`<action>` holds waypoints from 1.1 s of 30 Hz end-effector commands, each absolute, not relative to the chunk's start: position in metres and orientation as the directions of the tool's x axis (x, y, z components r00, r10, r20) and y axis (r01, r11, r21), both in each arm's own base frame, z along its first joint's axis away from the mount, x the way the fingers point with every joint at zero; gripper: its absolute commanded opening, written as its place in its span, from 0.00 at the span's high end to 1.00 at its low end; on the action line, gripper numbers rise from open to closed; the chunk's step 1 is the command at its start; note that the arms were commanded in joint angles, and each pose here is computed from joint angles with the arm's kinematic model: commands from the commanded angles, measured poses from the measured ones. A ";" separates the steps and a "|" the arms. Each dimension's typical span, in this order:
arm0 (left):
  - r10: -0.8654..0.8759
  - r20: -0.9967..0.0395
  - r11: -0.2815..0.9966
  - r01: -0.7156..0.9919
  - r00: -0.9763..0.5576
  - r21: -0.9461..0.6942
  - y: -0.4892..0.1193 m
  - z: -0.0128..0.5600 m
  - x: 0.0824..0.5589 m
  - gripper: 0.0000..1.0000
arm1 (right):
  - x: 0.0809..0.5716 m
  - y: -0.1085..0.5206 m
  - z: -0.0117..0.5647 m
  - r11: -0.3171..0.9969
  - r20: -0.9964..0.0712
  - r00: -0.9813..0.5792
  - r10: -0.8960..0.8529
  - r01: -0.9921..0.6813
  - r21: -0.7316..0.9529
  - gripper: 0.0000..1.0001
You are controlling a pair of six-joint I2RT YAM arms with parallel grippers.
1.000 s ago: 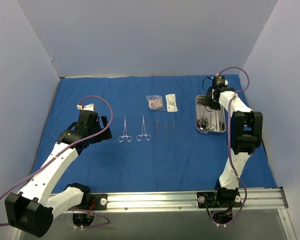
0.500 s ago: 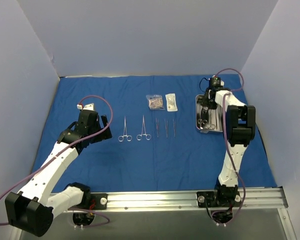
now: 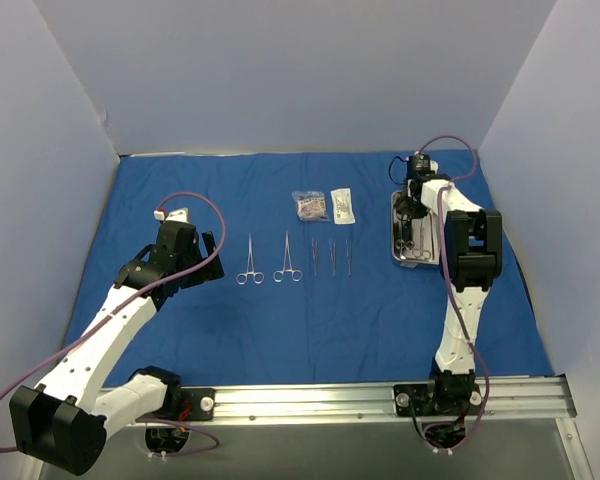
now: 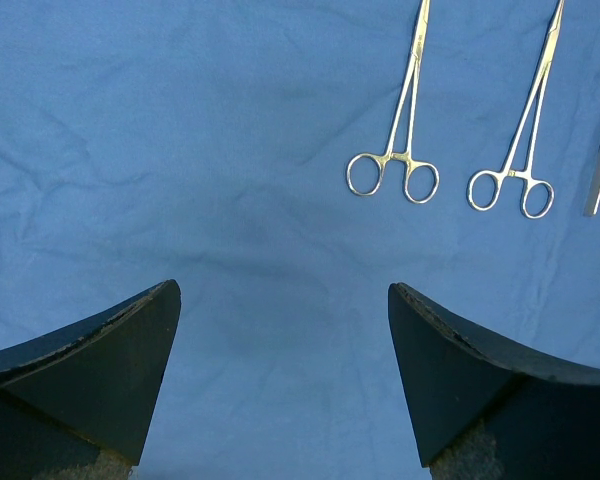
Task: Open and lay out the surgical kit
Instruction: Pick up the medical item from the container.
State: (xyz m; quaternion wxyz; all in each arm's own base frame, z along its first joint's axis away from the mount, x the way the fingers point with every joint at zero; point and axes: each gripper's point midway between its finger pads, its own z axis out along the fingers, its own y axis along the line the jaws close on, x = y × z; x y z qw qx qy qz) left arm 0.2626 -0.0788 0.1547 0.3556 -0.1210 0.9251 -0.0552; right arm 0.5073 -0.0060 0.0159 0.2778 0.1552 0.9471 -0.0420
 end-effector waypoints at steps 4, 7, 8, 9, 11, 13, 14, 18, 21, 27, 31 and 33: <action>-0.268 -0.669 0.963 -0.174 -0.694 -0.206 -0.079 0.164 0.268 0.06 | 0.476 -0.001 -0.012 0.950 -0.401 -0.879 0.258 0.306 -0.060 0.77; -0.267 -0.670 0.963 -0.173 -0.692 -0.204 -0.079 0.165 0.267 0.06 | 0.471 -0.004 -0.019 0.947 -0.374 -0.890 0.263 0.312 -0.077 0.78; -0.267 -0.672 0.963 -0.174 -0.691 -0.204 -0.079 0.166 0.267 0.06 | 0.468 -0.005 -0.022 0.947 -0.361 -0.895 0.262 0.311 -0.082 0.78; -0.266 -0.671 0.964 -0.175 -0.692 -0.202 -0.078 0.165 0.267 0.06 | 0.467 -0.006 -0.024 0.946 -0.354 -0.897 0.265 0.313 -0.084 0.80; -0.267 -0.673 0.963 -0.176 -0.690 -0.202 -0.078 0.166 0.266 0.06 | 0.464 -0.007 -0.030 0.947 -0.340 -0.903 0.263 0.310 -0.089 0.82; -0.267 -0.673 0.964 -0.177 -0.690 -0.201 -0.077 0.165 0.265 0.06 | 0.464 -0.007 -0.035 0.949 -0.333 -0.907 0.259 0.303 -0.086 0.89; -0.267 -0.672 0.963 -0.179 -0.691 -0.200 -0.076 0.165 0.265 0.06 | 0.466 -0.006 -0.035 0.951 -0.336 -0.906 0.257 0.299 -0.078 0.93; -0.268 -0.672 0.963 -0.178 -0.690 -0.202 -0.077 0.165 0.265 0.06 | 0.475 -0.004 -0.029 0.967 -0.356 -0.912 0.202 0.243 -0.073 1.00; -0.268 -0.673 0.963 -0.179 -0.689 -0.200 -0.076 0.166 0.265 0.06 | 0.483 -0.008 -0.014 0.975 -0.395 -0.905 0.158 0.206 -0.083 1.00; -0.271 -0.675 0.962 -0.178 -0.687 -0.205 -0.077 0.166 0.266 0.06 | 0.496 -0.010 0.033 0.981 -0.504 -0.856 0.114 0.176 -0.077 1.00; -0.272 -0.671 0.962 -0.176 -0.690 -0.209 -0.079 0.165 0.267 0.06 | 0.502 -0.011 0.054 0.983 -0.548 -0.830 0.102 0.168 -0.070 1.00; -0.272 -0.671 0.962 -0.176 -0.690 -0.209 -0.079 0.165 0.267 0.06 | 0.502 -0.013 0.061 0.983 -0.559 -0.823 0.101 0.169 -0.071 1.00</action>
